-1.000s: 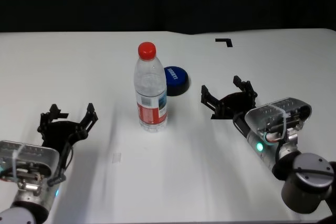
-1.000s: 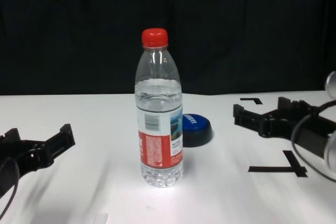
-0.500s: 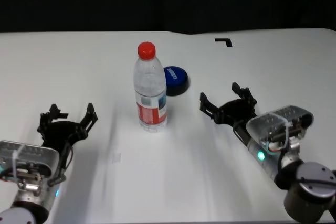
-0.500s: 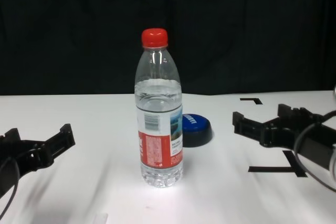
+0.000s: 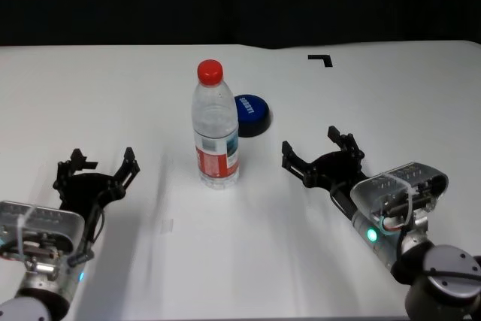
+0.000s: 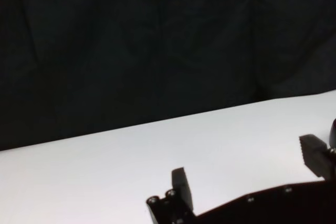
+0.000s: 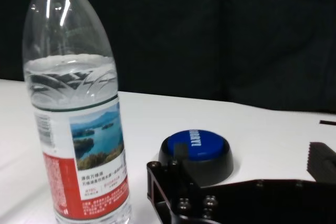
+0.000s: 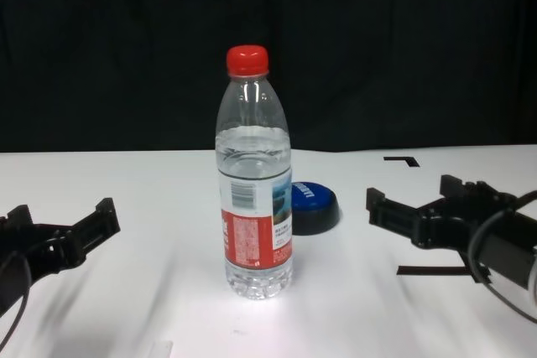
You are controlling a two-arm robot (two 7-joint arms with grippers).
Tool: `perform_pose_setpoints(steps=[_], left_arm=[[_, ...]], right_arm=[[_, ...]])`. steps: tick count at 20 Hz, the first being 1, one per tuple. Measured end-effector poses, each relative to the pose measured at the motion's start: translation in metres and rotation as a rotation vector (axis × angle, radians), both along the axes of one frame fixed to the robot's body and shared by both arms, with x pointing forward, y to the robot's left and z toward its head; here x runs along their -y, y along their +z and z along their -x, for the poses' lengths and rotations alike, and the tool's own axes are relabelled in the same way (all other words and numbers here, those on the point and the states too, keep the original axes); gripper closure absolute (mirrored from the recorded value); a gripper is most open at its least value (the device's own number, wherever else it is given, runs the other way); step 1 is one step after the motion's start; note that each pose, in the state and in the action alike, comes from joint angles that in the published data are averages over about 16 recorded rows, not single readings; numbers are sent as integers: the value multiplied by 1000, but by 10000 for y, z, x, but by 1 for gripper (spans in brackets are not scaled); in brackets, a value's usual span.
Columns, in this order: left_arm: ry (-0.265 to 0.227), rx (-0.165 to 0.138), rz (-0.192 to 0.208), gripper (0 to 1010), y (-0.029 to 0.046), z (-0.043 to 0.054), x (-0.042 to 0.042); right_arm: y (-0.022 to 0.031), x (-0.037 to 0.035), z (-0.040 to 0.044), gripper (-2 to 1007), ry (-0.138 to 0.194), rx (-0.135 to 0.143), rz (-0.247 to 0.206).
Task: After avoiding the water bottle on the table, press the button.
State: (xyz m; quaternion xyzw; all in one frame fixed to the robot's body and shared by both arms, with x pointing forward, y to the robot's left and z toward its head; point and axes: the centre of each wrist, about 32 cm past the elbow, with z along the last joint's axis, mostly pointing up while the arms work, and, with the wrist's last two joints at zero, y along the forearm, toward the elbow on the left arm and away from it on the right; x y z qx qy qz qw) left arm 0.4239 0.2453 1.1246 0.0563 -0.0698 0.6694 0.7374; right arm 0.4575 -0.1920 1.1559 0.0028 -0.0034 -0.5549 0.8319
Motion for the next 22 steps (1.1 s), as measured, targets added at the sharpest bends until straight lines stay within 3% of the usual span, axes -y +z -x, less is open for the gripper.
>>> perform_pose_setpoints(steps=[8, 22], left_arm=[[0, 0, 0, 7, 0, 0, 0], [0, 0, 0, 7, 0, 0, 0]], right_arm=[[-8, -3, 46, 2, -9, 6, -3], [-6, 12, 56, 2, -24, 10, 6]])
